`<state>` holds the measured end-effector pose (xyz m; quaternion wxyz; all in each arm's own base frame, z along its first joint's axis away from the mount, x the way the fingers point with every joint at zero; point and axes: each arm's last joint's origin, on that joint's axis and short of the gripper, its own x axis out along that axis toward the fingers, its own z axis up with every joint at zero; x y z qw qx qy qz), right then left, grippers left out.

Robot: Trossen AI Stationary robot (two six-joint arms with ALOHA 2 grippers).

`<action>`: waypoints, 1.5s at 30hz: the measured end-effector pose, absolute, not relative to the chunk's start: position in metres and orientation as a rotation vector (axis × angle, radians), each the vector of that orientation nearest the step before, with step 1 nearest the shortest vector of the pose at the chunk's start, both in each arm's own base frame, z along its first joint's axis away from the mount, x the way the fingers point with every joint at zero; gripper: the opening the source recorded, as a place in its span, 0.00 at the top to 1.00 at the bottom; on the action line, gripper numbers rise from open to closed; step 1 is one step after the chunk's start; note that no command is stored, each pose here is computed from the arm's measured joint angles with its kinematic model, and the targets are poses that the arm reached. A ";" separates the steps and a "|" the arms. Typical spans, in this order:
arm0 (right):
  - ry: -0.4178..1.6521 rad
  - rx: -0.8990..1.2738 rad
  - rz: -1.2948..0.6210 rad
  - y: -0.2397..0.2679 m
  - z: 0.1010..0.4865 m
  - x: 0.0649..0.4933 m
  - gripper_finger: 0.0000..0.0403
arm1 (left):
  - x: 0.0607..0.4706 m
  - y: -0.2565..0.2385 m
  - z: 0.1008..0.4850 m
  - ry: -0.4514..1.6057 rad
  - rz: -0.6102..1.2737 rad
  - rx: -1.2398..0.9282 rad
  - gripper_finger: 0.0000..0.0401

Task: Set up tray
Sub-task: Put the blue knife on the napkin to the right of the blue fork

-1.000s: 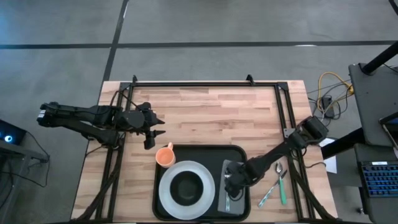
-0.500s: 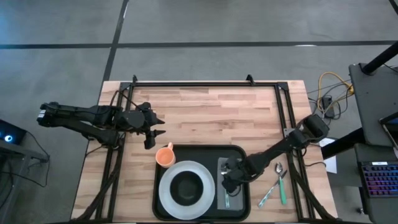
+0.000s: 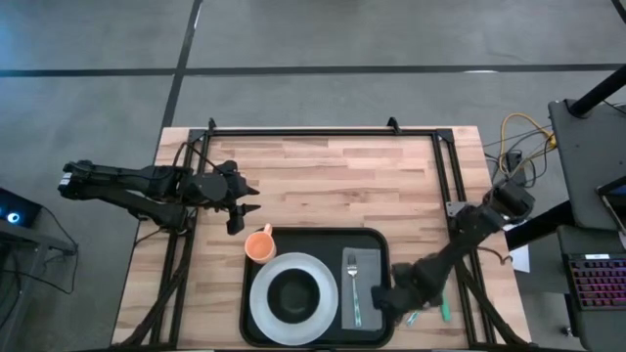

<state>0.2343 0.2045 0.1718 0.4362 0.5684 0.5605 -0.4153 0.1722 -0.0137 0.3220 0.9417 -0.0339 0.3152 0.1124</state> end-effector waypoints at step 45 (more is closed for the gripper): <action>1.328 1.281 -1.117 0.205 0.132 0.188 0.60 | 0.173 -0.014 0.322 0.644 0.230 -0.082 0.59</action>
